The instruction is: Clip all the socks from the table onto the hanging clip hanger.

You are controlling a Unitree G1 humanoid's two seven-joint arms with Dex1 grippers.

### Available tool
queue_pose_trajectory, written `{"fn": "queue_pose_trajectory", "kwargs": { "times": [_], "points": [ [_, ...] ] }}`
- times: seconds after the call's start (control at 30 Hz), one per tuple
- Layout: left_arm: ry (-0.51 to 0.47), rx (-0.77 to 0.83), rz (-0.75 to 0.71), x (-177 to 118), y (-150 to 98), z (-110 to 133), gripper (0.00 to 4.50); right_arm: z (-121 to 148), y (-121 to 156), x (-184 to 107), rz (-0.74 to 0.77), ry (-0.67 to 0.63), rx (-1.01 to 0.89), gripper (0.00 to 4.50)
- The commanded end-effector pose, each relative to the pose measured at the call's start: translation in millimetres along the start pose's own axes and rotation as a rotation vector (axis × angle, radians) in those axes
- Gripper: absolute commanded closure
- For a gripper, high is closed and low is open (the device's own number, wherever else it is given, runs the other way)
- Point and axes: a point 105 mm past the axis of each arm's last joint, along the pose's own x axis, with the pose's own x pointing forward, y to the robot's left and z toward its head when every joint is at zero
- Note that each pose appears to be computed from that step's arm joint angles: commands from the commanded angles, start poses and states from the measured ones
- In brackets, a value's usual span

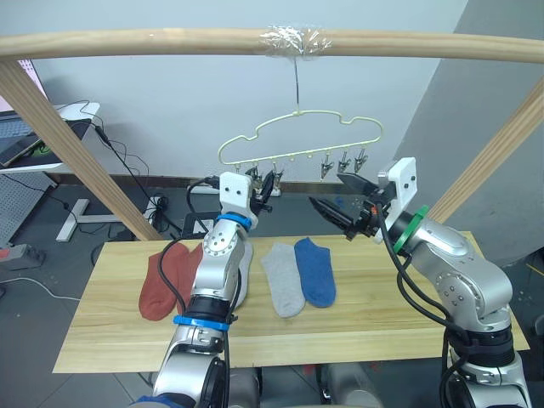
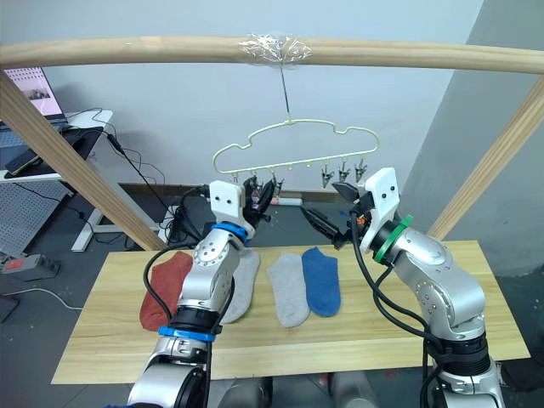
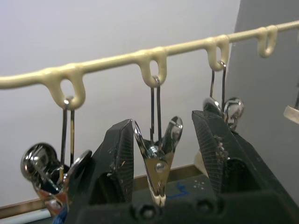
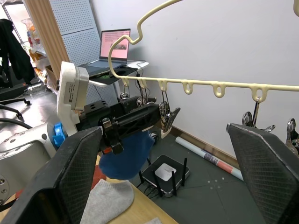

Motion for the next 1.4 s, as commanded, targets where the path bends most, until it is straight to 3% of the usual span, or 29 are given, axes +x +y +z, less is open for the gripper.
{"fn": "queue_pose_trajectory", "kwargs": {
  "times": [0.03, 0.27, 0.43, 0.53, 0.73, 0.87, 1.2, 1.4],
  "points": [
    [-0.056, 0.018, 0.0, 4.8, -0.7, 13.8, 2.32, 18.6, 3.1, -1.3, 0.011, -0.064, -0.046, 0.0],
    [-0.078, 0.017, -0.003, 5.3, -2.4, 17.1, 2.32, 18.4, 2.0, 0.5, 0.005, -0.064, -0.054, 0.0],
    [-0.086, 0.008, -0.01, 5.1, -4.1, 17.9, 3.79, 16.7, 2.5, 0.3, 0.005, -0.061, -0.052, 0.0],
    [-0.09, 0.007, -0.011, 4.9, -4.6, 18.8, 4.18, 16.3, 2.6, 0.3, 0.005, -0.062, -0.05, 0.0],
    [-0.091, 0.011, -0.014, 3.0, -3.4, 19.3, 4.19, 5.6, 6.0, 0.6, 0.009, -0.035, -0.023, 0.0],
    [-0.082, 0.028, -0.011, -0.4, -0.7, 18.7, 4.19, -18.5, 7.9, 2.3, 0.001, 0.041, -0.026, 0.0],
    [-0.079, 0.041, 0.01, 2.4, -2.3, 20.5, 4.19, -10.1, 5.7, 6.0, 0.001, 0.009, -0.035, 0.0],
    [-0.076, 0.048, 0.019, 2.5, -0.6, 19.6, 2.2, -8.1, 5.2, 5.9, 0.0, 0.004, -0.039, 0.0]
  ]
}}
